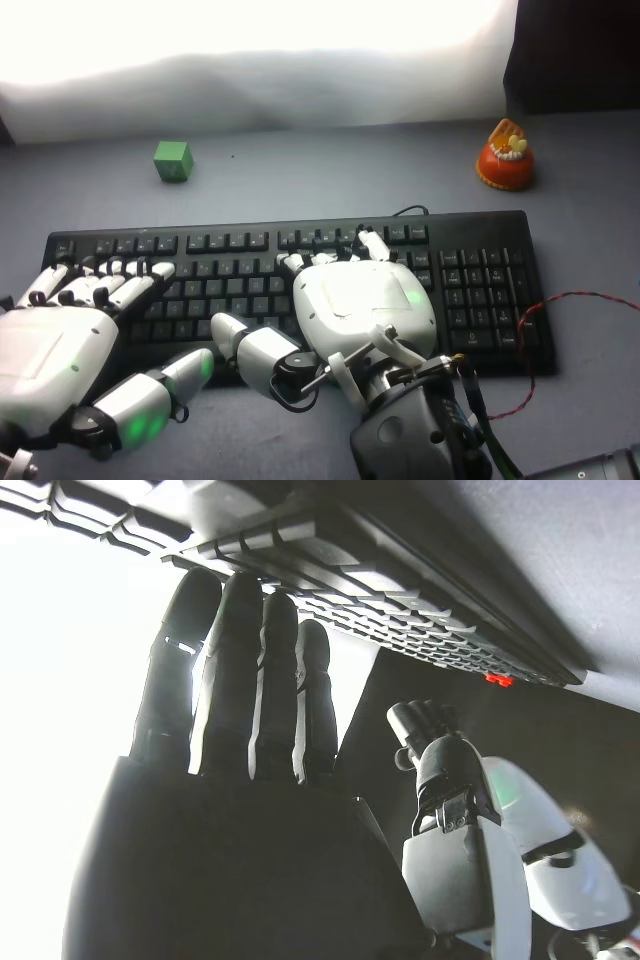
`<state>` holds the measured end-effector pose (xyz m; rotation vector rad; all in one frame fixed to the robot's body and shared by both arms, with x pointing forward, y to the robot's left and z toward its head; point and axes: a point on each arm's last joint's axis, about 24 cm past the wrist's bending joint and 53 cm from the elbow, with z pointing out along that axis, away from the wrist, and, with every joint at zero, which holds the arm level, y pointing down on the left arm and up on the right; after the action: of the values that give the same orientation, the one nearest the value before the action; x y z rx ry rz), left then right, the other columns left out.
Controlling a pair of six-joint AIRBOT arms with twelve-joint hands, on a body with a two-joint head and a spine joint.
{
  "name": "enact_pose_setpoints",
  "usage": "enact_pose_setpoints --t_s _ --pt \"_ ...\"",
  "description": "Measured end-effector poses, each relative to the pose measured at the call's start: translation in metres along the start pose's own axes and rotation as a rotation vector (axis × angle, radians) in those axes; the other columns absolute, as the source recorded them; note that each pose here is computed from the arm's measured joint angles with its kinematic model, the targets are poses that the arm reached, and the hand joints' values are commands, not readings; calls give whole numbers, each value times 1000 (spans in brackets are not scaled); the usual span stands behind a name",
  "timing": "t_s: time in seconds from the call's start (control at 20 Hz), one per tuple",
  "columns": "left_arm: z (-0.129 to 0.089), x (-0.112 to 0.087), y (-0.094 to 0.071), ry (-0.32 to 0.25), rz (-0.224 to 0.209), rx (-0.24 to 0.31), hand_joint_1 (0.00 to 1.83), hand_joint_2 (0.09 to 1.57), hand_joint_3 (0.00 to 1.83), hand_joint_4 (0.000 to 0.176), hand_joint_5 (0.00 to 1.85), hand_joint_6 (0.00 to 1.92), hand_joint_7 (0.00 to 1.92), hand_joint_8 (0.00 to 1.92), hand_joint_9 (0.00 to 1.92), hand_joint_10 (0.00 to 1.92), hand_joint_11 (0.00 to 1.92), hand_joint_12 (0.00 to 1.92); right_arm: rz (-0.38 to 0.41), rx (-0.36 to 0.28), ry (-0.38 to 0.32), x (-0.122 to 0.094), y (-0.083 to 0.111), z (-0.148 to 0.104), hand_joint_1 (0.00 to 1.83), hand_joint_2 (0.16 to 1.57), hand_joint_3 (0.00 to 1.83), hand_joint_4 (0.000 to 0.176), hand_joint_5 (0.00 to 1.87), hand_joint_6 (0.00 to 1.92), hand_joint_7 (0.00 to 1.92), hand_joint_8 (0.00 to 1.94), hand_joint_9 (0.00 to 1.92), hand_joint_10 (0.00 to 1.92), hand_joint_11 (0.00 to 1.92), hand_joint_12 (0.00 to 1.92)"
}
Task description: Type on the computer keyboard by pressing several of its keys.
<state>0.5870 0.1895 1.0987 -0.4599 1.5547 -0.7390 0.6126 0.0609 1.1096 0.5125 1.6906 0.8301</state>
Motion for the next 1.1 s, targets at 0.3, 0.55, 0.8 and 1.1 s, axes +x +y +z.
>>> enact_pose_setpoints --t_s 0.3,0.55,0.8,1.1 --pt "-2 4 11 -11 -6 -1 64 1289 3 0 636 41 443 8 318 3 0 775 19 -4 2 0 1 1 0 1149 1 0 673 90 619 19 535 41 0 1329" --pt "6 5 8 -34 -32 36 106 1288 0 0 765 43 574 27 371 15 0 778 21 -12 -3 -2 2 1 0 1160 0 0 895 292 813 14 577 57 0 1322" --pt "8 4 7 -58 -54 50 192 1265 0 6 535 0 766 18 549 40 0 820 13 -33 -18 -6 6 1 0 1186 0 0 724 116 1126 45 836 800 101 1609" --pt "9 5 7 -66 -58 55 82 1301 4 0 704 103 567 0 484 1 0 1090 17 -28 -9 -3 4 -1 0 1189 0 0 1009 176 759 0 381 676 20 1636"
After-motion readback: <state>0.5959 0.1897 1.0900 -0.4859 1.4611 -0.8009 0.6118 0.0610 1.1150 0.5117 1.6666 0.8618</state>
